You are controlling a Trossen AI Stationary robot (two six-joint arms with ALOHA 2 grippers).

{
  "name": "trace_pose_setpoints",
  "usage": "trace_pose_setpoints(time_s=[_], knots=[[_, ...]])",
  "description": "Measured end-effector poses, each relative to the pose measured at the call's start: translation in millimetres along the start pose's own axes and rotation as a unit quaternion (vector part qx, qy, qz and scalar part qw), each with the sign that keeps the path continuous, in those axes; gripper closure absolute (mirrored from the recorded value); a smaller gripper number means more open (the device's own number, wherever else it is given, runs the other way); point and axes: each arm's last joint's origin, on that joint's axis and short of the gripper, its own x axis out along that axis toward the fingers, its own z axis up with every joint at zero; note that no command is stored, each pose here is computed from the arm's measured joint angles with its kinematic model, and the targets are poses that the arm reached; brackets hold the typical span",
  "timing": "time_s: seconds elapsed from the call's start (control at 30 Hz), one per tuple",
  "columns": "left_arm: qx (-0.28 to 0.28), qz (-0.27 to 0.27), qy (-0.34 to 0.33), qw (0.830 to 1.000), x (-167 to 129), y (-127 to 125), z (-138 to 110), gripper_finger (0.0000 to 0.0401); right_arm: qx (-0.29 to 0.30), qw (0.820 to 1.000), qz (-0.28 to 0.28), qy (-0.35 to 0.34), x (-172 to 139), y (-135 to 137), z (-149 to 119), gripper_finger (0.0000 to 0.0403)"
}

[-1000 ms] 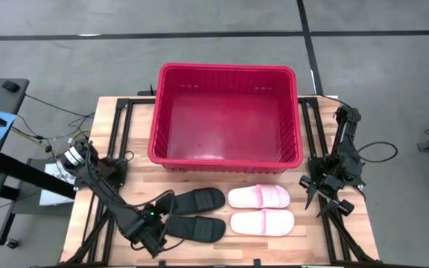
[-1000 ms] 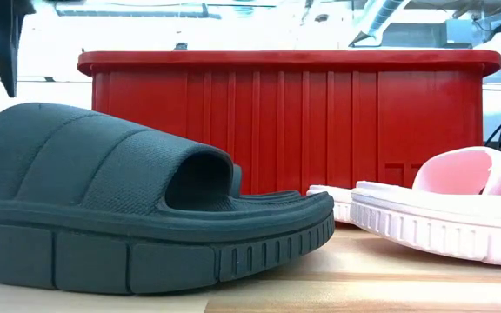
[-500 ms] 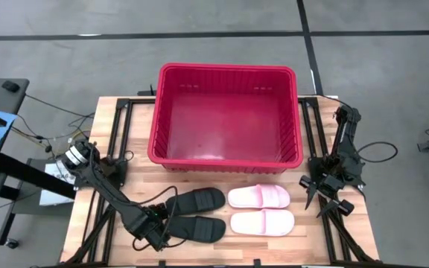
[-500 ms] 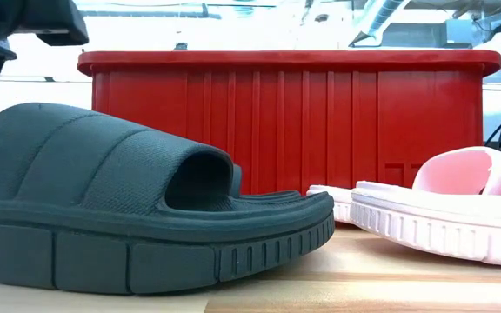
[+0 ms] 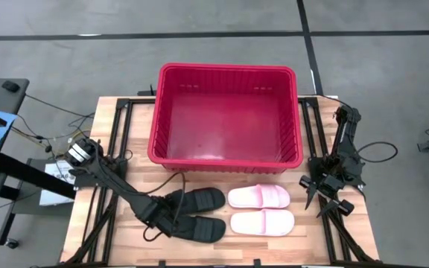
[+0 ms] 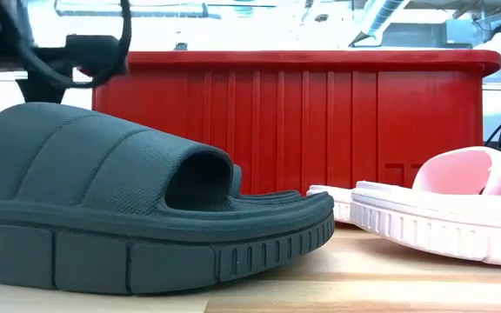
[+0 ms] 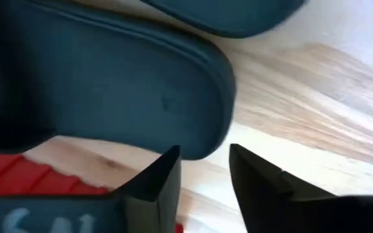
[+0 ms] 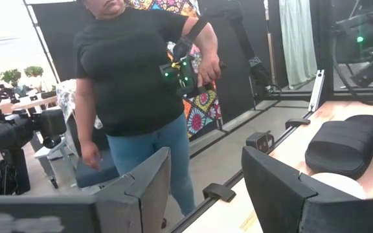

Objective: Pick and place slides into bin
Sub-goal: Put the black slipper into the red bin

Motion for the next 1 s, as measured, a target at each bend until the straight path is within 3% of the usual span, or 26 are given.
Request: trace_pose_setpoints(time_s=[0.17,0.43,0.8,1.0], knots=[[0.022,-0.003,0.02,1.0,15,-13,-4,0.0246,0.0,1.0,0.0,0.0,0,0,0,0.0221],[0.022,0.042,0.027,0.999,33,-19,-7,0.0241,0.0,1.0,0.0,0.0,0,0,0,0.0221],[0.011,0.047,-0.028,0.998,34,-17,3,0.0241,0.0,1.0,0.0,0.0,0,0,0,0.0221],[0.013,0.042,-0.033,0.998,39,-22,1,0.0279,0.0,1.0,0.0,0.0,0,0,0,0.0221]])
